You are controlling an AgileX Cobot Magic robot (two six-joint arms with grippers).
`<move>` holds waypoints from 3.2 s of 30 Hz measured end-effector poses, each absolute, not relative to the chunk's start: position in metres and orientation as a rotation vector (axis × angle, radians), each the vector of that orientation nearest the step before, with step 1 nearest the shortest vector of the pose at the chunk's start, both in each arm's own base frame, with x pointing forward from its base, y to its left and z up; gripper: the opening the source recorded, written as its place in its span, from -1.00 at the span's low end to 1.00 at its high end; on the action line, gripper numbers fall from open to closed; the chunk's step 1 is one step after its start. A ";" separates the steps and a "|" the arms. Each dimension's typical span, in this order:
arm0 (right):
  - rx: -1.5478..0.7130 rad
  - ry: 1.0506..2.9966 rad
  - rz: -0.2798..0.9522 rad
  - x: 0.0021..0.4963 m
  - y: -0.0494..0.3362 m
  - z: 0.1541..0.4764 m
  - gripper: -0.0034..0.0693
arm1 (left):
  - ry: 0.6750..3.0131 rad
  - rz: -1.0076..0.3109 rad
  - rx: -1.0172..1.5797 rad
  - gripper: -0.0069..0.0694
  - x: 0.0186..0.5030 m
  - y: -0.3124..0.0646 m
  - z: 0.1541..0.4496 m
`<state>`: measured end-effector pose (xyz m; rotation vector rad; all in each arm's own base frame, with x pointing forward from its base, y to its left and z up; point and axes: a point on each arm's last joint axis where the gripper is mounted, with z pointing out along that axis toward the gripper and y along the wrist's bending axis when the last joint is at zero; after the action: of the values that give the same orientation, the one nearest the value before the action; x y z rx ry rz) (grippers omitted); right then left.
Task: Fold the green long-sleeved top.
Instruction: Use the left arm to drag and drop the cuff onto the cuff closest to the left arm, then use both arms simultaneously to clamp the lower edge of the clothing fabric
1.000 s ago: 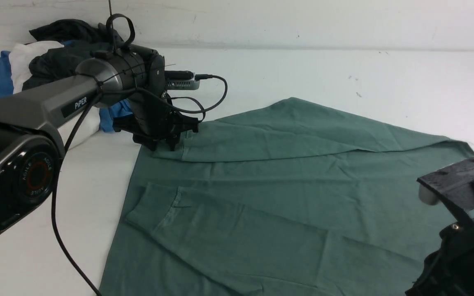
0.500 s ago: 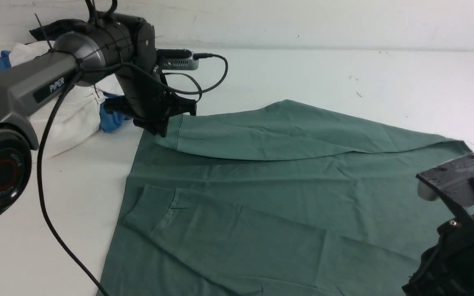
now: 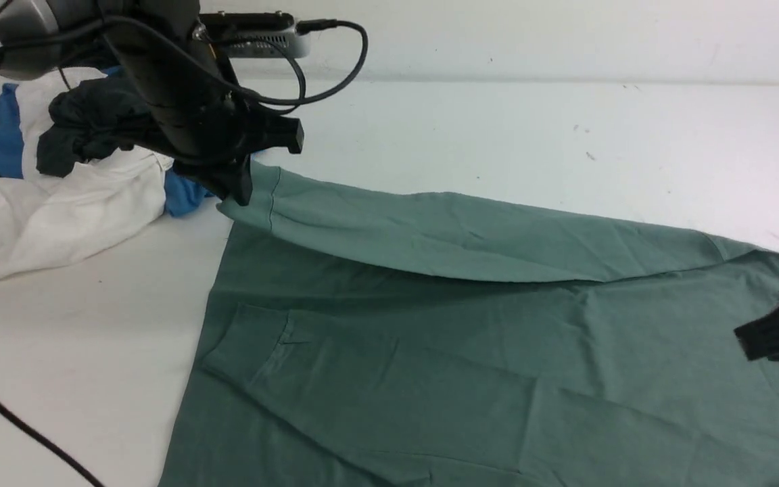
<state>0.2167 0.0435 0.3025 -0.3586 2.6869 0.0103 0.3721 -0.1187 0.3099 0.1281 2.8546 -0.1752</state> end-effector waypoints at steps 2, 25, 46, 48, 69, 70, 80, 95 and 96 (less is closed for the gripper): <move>-0.359 2.695 0.027 0.217 0.041 0.302 -0.93 | 2.883 -0.172 0.138 -0.75 0.357 -0.121 0.307; -0.439 2.681 0.248 0.214 0.055 0.303 -0.93 | 3.113 -0.062 0.016 -0.72 0.285 -0.107 0.245; -0.501 2.684 0.337 0.299 0.078 0.315 -0.93 | 3.133 -0.063 0.155 -0.47 0.287 -0.111 0.236; -0.542 2.678 0.359 0.319 0.084 0.310 -0.93 | 3.093 -0.086 0.206 -0.65 0.288 -0.119 0.236; -0.775 2.739 0.380 0.474 0.147 0.193 -0.93 | 3.007 -0.165 0.456 -0.83 0.300 -0.197 0.157; -0.777 2.745 0.375 0.477 0.149 0.186 -0.93 | 3.008 -0.164 0.456 -0.83 0.300 -0.197 0.156; -0.730 2.735 0.192 0.497 0.146 0.160 -0.93 | 3.023 -0.155 0.457 -0.83 0.304 -0.200 0.149; -0.626 2.533 -0.145 0.521 0.128 0.168 -0.93 | 3.048 -0.152 0.453 -0.83 0.305 -0.202 0.146; -0.619 2.534 -0.148 0.521 0.128 0.168 -0.93 | 3.047 -0.153 0.453 -0.83 0.305 -0.202 0.146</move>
<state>0.5206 0.1281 0.1680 -0.6188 2.5337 -0.1480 0.3055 -0.2018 0.1462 0.4533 3.0468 -0.1526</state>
